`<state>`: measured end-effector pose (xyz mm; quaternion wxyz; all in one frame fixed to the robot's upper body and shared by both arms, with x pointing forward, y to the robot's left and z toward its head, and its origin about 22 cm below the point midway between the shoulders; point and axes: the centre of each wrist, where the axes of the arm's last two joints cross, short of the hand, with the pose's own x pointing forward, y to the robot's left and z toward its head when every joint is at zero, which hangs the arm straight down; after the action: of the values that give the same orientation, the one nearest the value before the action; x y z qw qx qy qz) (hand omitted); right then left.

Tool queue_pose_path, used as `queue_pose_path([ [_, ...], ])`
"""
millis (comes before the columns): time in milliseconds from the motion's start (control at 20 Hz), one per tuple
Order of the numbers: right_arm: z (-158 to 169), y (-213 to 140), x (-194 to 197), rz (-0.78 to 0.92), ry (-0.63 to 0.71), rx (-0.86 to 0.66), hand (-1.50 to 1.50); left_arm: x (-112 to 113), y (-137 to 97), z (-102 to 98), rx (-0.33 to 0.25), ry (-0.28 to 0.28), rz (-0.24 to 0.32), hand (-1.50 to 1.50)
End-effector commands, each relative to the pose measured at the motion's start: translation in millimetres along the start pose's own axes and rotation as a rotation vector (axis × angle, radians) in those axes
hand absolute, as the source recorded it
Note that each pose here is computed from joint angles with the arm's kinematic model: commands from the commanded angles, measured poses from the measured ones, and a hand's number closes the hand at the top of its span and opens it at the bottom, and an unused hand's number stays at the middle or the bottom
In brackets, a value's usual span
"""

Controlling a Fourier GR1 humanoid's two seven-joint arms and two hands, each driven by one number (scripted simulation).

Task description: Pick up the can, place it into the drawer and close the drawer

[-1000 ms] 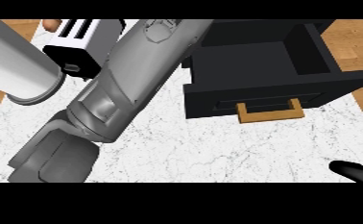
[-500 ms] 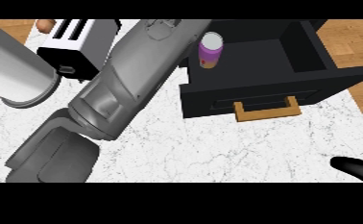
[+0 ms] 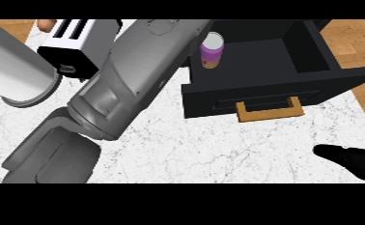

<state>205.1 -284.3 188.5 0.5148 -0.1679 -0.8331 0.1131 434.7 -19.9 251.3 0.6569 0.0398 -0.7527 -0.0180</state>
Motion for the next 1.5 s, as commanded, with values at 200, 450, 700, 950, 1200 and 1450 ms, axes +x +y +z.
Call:
queue_pose_path([
  [200, -26, 28, -3, 0.289, -0.07, 0.09, -1.5, 5, -1, 0, 0.015, -0.003, 0.066, -1.5],
  [450, -41, 62, -8, 0.418, -0.09, 0.128, -1.5, 0, 0, 0, 0.014, -0.024, 0.05, -1.5],
  [700, -52, 81, -55, 0.541, -0.07, 0.195, -1.5, 10, -1, -3, 0.002, -0.029, 0.025, -1.5],
  [950, -69, 112, -85, 0.68, -0.06, 0.231, -1.5, 2, 7, -6, -0.019, -0.02, 0.038, -1.5],
  [1200, -83, 128, -111, 0.741, -0.071, 0.237, -1.5, 0, 23, -13, -0.005, 0.004, 0.06, -1.5],
  [1450, -93, 165, -139, 0.78, -0.062, 0.204, -1.5, 6, 35, -16, 0.015, -0.024, 0.042, -1.5],
])
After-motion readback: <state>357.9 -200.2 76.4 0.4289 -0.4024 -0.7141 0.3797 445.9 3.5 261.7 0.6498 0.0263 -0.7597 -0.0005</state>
